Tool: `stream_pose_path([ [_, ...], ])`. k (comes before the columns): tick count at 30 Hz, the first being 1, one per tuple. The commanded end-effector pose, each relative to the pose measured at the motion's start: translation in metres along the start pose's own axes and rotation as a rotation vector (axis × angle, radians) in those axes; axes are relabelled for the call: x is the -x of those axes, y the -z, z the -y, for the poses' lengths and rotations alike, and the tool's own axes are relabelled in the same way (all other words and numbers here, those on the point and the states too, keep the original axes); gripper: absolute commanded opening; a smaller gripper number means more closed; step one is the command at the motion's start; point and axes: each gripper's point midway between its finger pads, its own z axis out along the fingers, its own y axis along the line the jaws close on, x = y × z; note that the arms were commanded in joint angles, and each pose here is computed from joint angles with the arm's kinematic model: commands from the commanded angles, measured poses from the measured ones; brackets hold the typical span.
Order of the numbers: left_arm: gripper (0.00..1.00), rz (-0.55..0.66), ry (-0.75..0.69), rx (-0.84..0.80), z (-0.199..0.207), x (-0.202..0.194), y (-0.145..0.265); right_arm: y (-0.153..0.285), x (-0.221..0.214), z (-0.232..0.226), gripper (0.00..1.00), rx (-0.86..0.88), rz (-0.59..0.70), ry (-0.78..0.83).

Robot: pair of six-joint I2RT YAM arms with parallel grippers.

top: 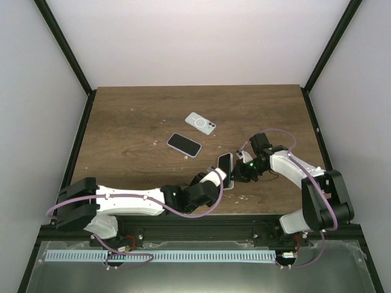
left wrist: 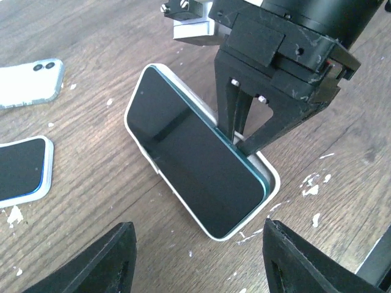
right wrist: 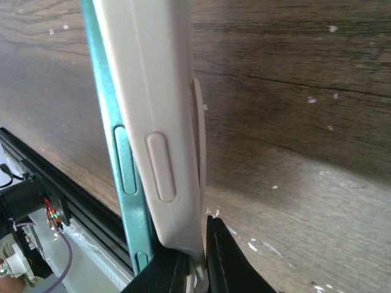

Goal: Take the phone out of the phone case
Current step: Remove the phone case from the phone.

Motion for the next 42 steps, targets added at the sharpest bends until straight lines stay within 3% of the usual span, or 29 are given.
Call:
stream_pose_path([
  [1,0.58,-0.012,0.009,0.028,0.001,0.002,-0.004,-0.007,0.013,-0.002,0.01,0.033,0.001,-0.026],
  [12,0.59,-0.065,-0.015,0.075,-0.005,-0.016,-0.013,-0.031,0.031,-0.018,0.01,0.157,-0.094,-0.058],
  [22,0.65,-0.114,-0.147,0.14,0.005,-0.013,-0.043,-0.033,0.026,-0.017,0.01,0.165,-0.114,-0.067],
  [33,0.6,-0.192,-0.233,0.241,-0.007,-0.028,-0.066,-0.031,0.025,-0.019,0.01,0.173,-0.112,-0.059],
  [42,0.57,-0.196,-0.205,0.281,-0.023,-0.037,-0.074,-0.031,0.02,-0.021,0.01,0.195,-0.126,-0.061],
])
